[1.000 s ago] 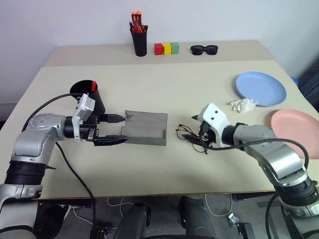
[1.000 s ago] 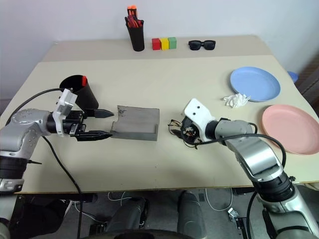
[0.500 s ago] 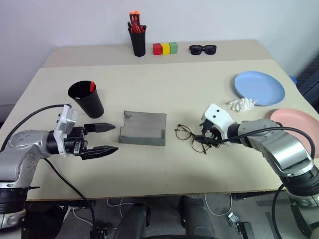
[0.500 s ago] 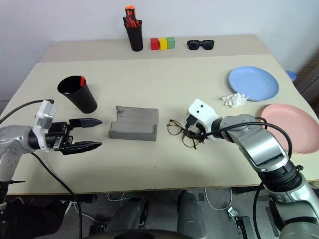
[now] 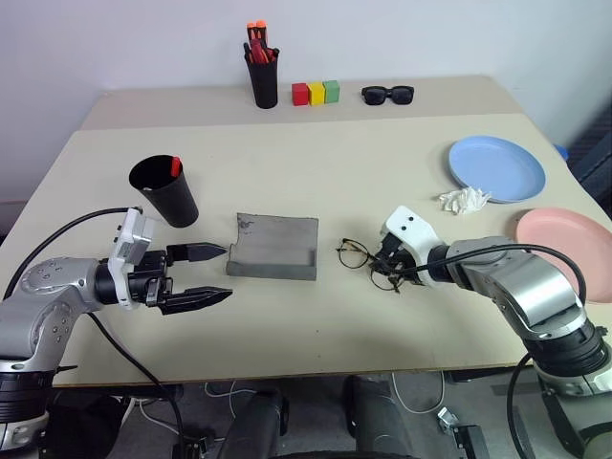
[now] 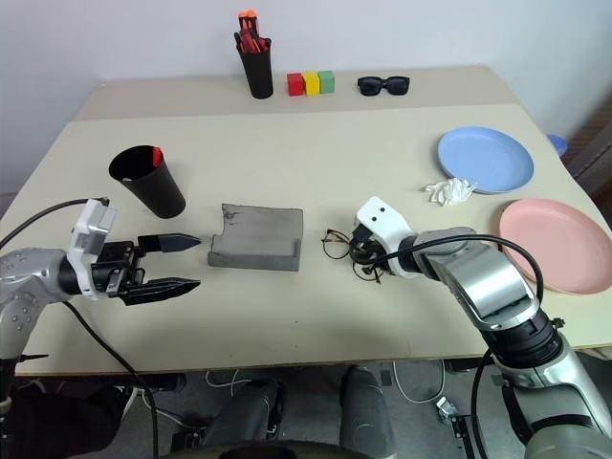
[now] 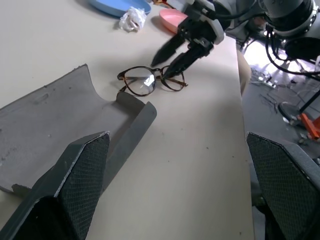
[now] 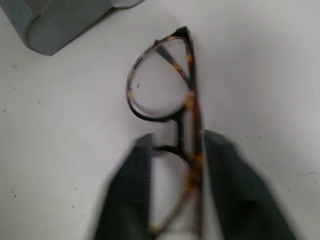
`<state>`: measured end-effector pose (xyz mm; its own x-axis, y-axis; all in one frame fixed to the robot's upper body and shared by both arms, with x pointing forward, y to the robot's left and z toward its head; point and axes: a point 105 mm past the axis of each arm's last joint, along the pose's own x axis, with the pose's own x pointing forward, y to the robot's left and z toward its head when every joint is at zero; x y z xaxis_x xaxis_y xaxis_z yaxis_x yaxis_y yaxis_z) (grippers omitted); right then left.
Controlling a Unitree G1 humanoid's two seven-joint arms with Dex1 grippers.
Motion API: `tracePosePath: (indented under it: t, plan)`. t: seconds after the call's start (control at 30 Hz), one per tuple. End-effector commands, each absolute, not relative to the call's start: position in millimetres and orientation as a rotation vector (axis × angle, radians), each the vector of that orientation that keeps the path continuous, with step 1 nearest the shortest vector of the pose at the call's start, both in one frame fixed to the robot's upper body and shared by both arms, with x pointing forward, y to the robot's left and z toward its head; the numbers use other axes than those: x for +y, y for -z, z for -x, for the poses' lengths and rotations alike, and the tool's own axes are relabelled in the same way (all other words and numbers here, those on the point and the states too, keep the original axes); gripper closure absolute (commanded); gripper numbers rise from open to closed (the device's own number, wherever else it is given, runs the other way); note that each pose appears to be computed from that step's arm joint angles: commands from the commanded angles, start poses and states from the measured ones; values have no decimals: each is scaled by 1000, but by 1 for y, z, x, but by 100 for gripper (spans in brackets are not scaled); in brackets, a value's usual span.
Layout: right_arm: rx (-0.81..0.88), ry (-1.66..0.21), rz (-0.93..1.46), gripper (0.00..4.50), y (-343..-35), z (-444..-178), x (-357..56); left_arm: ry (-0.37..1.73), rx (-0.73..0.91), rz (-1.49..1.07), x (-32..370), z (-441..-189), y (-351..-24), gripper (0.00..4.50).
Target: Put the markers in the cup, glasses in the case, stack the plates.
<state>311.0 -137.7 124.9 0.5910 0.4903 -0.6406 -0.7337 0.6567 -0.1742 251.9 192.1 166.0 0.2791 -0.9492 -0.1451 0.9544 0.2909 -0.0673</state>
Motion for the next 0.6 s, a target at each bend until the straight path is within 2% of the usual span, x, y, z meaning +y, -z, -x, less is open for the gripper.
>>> tracePosePath:
  t: [0.03, 0.17, 0.3, 0.47, 0.6]
  plan:
    - [562, -734, 454, 446, -132, -314, -135, 1275, 124, -60, 193, -251, -174, 0]
    - [571, -736, 494, 446, -128, -313, -137, 1268, 120, -65, 194, -252, -174, 0]
    - [519, -737, 522, 446, -141, -319, -140, 1255, 117, -66, 195, -253, -175, 0]
    - [290, -751, 486, 446, -199, -337, -116, 1142, 79, -88, 214, -259, -184, 0]
    - [161, -821, 404, 446, -222, -340, -80, 1061, 84, -85, 232, -259, -186, 0]
